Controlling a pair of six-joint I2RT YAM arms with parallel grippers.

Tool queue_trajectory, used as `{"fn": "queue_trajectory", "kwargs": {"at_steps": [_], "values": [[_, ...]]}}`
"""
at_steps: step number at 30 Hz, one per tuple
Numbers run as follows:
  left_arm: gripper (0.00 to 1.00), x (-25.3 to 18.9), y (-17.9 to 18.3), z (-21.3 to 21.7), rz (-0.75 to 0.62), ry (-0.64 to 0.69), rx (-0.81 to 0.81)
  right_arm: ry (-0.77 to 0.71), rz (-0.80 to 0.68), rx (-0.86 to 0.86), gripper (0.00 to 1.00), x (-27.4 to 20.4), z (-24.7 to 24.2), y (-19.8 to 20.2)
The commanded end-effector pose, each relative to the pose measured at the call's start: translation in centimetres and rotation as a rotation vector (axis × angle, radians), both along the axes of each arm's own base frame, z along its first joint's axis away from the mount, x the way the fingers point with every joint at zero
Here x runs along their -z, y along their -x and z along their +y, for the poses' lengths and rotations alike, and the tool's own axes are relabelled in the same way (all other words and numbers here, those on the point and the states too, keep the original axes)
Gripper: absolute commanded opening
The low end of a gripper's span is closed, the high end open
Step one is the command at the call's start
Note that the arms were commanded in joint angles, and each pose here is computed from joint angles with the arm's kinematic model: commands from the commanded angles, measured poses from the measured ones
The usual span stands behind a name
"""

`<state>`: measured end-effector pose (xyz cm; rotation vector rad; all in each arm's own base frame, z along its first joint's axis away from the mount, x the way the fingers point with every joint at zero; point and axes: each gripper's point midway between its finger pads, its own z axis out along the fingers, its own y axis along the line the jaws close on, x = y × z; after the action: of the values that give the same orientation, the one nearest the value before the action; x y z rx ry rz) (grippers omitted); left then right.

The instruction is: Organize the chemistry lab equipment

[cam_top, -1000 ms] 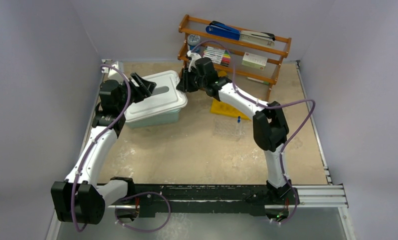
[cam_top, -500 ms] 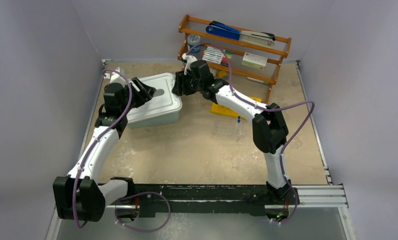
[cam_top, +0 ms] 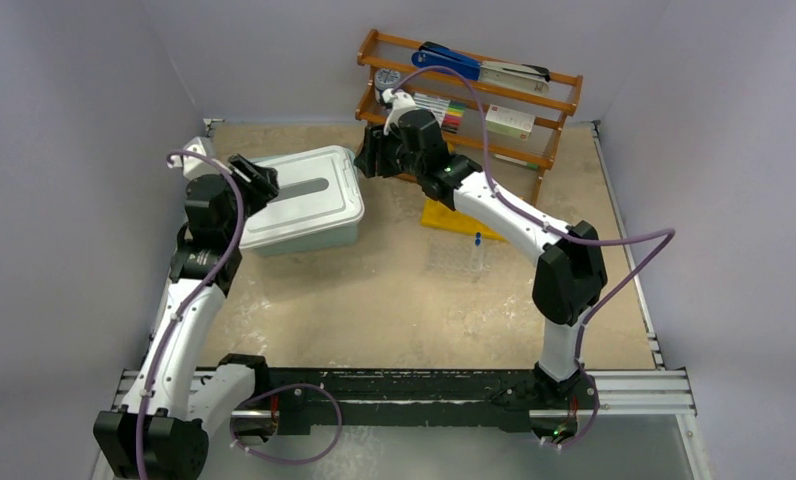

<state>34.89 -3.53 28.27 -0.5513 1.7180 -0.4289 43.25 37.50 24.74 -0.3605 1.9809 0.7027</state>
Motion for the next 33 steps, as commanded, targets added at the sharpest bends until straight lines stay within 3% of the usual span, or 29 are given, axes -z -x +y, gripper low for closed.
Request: {"fn": "queue_trajectory", "kwargs": {"at_steps": [1, 4, 8, 15, 19, 24, 33], "values": [[0.44, -0.8, 0.9, 4.9, 0.086, -0.136, -0.230, -0.048, -0.102, 0.002, 0.55, -3.1, -0.1, -0.6], [0.31, 0.8, 1.6, 6.9, 0.180, -0.174, -0.342, -0.055, -0.101, -0.024, 0.55, -2.9, 0.4, -0.5], [0.28, 2.1, 1.5, 7.5, 0.210, -0.126, -0.408, -0.048, -0.090, -0.036, 0.55, -2.2, 0.6, -0.4], [0.18, 4.6, 4.5, 11.0, 0.279, 0.046, -0.729, -0.021, -0.097, -0.054, 0.55, -1.6, 0.0, 0.4], [0.14, 4.1, 6.1, 10.5, 0.220, 0.137, -0.728, -0.012, -0.088, -0.054, 0.55, -0.9, -0.3, 0.5], [0.12, 4.0, 9.1, 10.5, 0.246, 0.154, -0.735, -0.022, -0.079, -0.072, 0.55, -0.5, -0.1, 0.9], [0.07, 9.2, 13.5, 9.2, 0.356, 0.218, -0.718, -0.042, -0.082, -0.085, 0.55, -1.0, 0.1, 1.3]]}}
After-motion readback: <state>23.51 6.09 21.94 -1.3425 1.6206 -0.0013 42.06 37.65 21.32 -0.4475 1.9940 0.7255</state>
